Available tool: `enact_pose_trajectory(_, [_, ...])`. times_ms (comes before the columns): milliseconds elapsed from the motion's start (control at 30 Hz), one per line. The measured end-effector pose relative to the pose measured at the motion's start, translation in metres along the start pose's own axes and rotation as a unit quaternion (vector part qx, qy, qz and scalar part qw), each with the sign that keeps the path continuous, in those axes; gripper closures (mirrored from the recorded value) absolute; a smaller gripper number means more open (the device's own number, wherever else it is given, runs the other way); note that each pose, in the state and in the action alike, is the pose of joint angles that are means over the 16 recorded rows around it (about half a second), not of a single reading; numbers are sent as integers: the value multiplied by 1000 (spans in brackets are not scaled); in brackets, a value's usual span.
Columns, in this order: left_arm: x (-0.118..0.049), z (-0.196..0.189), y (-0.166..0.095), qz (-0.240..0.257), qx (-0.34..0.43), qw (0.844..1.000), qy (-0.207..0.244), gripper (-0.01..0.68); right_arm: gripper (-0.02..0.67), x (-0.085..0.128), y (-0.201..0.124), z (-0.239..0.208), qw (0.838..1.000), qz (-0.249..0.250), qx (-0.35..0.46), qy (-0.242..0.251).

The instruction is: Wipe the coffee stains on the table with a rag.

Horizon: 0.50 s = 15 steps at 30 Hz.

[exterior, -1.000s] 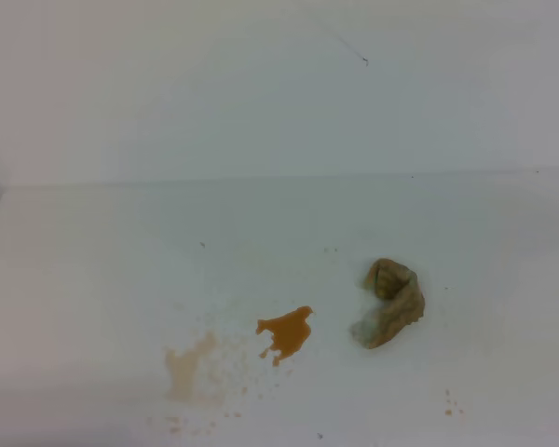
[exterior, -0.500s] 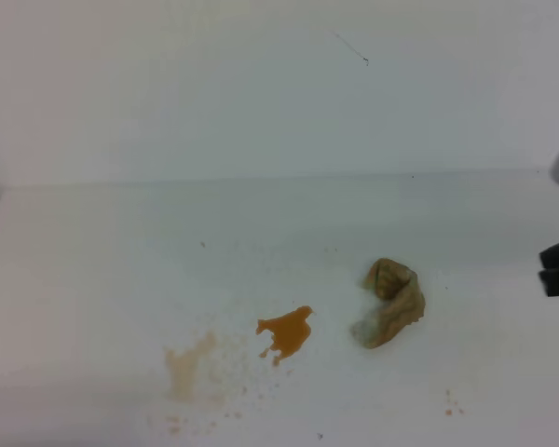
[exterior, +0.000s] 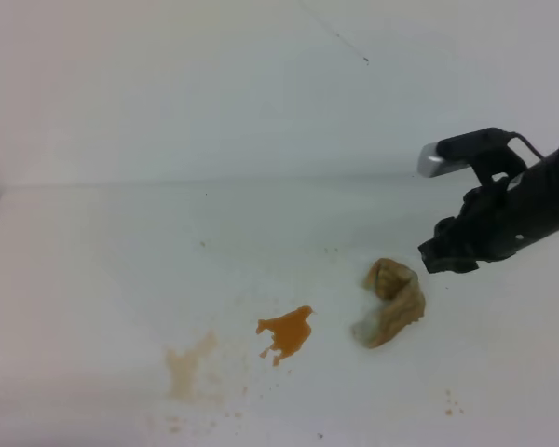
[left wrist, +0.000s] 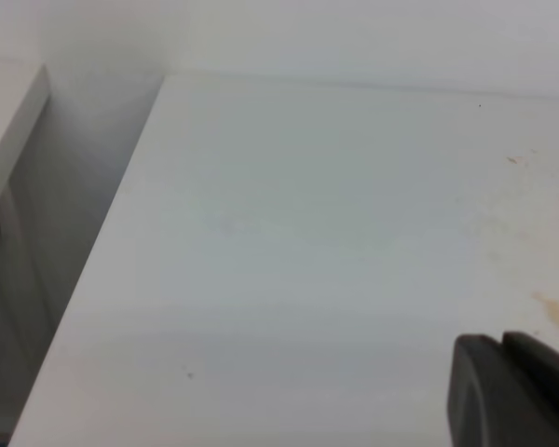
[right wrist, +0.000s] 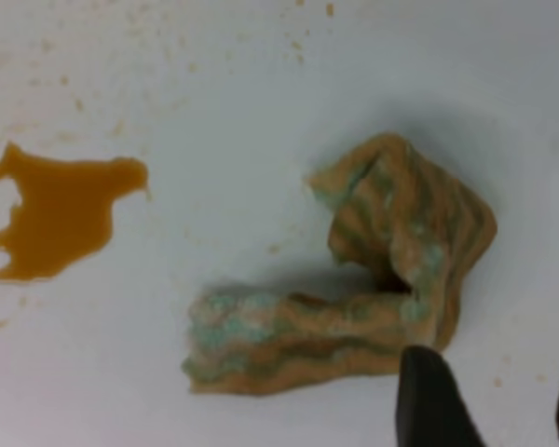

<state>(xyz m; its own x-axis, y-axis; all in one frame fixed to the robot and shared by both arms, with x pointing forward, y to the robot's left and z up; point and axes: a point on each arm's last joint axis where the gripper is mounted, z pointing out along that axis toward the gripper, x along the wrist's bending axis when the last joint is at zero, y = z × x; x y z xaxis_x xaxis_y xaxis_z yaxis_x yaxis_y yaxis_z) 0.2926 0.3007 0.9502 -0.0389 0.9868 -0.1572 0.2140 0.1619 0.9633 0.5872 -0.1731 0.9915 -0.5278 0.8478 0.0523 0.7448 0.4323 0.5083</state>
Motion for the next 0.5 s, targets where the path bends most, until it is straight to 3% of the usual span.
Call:
enact_pose_trajectory(233, [0, 0, 0, 0, 0, 1000, 0, 672, 328, -7, 9, 42, 999, 23, 21, 12])
enact_pose_trajectory(500, [0, 0, 0, 0, 0, 1000, 0, 672, 345, -11, 8, 74, 998, 34, 39, 22])
